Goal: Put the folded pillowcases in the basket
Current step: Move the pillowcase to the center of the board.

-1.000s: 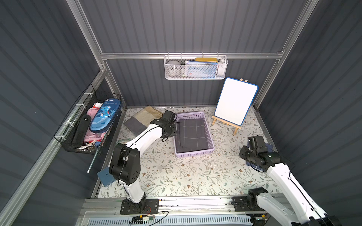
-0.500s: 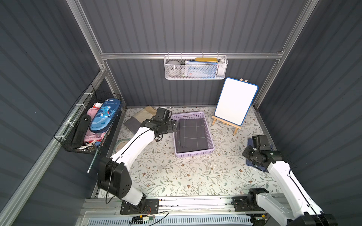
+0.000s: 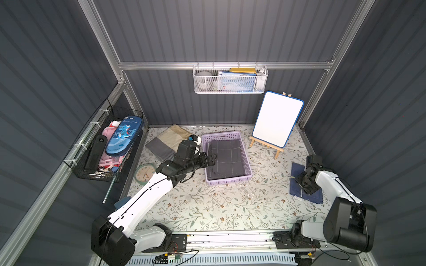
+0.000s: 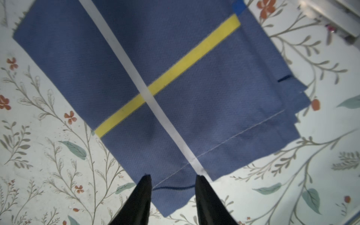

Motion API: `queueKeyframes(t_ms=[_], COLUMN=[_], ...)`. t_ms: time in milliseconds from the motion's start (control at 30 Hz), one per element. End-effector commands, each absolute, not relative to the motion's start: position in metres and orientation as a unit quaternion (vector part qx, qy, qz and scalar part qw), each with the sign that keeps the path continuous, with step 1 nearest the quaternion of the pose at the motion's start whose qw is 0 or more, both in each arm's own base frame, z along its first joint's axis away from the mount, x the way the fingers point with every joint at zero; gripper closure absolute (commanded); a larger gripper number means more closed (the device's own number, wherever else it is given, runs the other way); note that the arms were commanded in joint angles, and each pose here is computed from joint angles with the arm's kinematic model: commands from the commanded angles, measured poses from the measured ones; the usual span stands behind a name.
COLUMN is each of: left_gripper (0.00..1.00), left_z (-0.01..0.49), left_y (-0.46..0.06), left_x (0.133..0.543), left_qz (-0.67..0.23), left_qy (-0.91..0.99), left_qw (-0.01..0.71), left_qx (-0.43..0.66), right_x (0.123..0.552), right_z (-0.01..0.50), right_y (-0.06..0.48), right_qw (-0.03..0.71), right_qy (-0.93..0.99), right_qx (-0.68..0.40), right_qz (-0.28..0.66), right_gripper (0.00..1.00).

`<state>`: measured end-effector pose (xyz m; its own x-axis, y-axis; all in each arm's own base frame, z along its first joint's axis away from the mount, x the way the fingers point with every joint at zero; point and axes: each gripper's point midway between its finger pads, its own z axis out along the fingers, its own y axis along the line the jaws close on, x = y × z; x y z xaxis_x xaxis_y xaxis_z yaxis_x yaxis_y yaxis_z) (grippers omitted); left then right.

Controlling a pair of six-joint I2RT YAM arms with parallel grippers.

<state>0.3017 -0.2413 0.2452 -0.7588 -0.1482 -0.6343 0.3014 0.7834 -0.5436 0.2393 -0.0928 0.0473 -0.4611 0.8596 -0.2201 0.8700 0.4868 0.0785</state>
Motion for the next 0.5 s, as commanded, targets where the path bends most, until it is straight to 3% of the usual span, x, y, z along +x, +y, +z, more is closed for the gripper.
queueKeyframes(t_ms=[0,467], left_gripper=[0.00,0.01], left_z=[0.258,0.261], left_y=[-0.274,-0.294], left_x=[0.294,0.294], left_qz=[-0.378,-0.395], left_qy=[0.859,0.854], left_qw=[0.339,0.329], left_qx=[0.063,0.075], right_x=[0.241,0.227], right_z=[0.035,0.012], right_y=[-0.085,-0.002], right_qw=[0.080,-0.002], right_qy=[0.863,0.873], right_qx=[0.498,0.458], right_qz=[-0.005,0.167], right_gripper=[0.58,0.62])
